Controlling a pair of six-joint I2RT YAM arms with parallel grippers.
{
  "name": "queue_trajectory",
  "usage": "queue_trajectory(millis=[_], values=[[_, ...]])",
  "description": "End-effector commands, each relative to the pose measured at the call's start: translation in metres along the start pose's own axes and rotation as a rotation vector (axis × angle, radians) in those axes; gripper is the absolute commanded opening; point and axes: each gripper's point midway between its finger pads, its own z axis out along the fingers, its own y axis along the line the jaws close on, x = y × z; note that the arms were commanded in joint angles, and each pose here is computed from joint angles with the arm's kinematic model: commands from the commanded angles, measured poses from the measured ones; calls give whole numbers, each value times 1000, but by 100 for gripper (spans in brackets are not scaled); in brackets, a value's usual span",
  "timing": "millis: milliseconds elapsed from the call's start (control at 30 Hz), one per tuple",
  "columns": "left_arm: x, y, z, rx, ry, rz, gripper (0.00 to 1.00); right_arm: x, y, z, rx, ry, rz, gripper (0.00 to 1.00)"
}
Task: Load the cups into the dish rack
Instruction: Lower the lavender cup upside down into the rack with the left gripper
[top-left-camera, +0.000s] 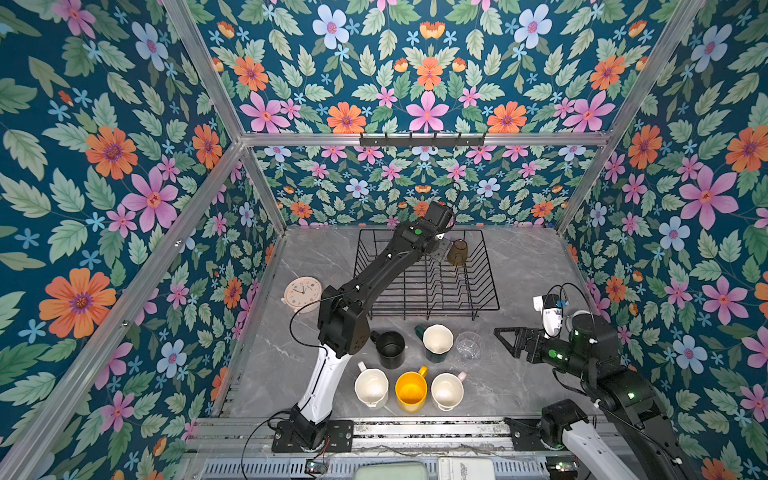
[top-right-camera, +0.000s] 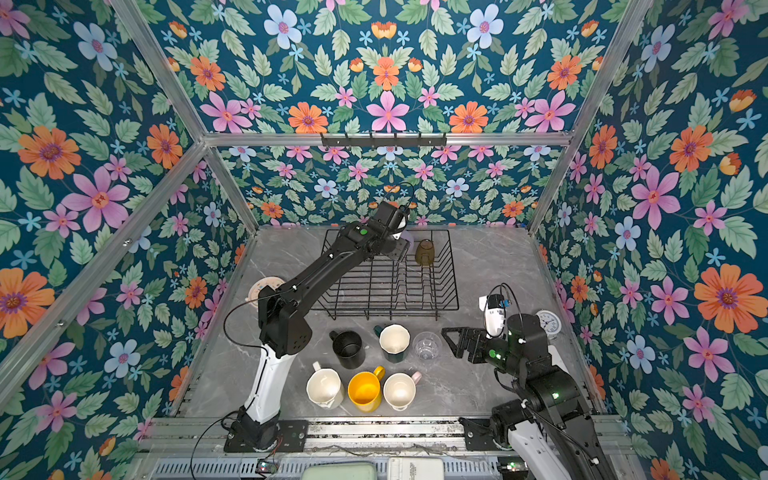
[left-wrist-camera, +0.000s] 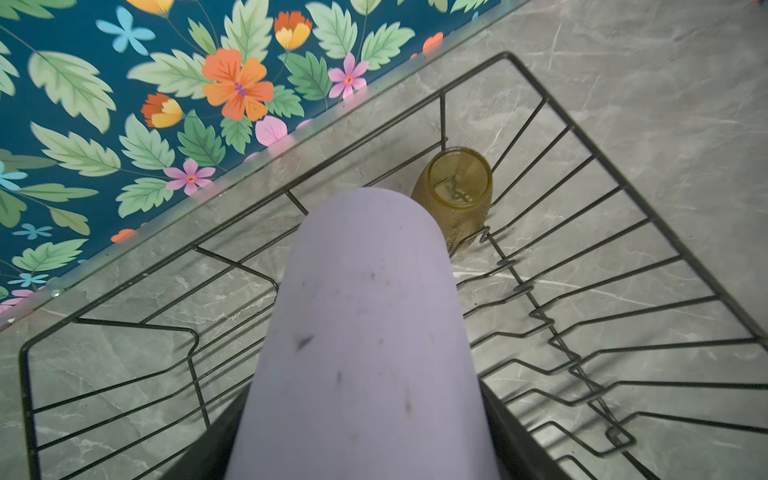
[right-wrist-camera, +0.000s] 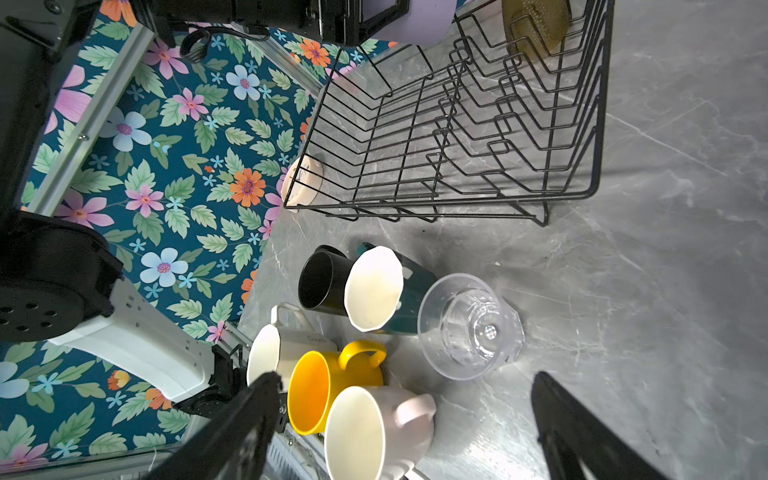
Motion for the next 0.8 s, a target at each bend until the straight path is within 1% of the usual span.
queue_trajectory(millis=[0, 233, 433, 767], values=[[-1, -3, 9, 10, -9, -6, 0, 4, 0, -2, -4, 5, -5, 93], [7, 0, 31, -14, 5, -15, 0, 11, -1, -7, -1, 11, 4, 95], [14, -2, 49, -6, 20, -22, 0, 15, -4, -9, 6, 12, 19, 95], [16, -4, 64, -10, 10, -28, 0, 17, -4, -6, -8, 13, 34, 95]])
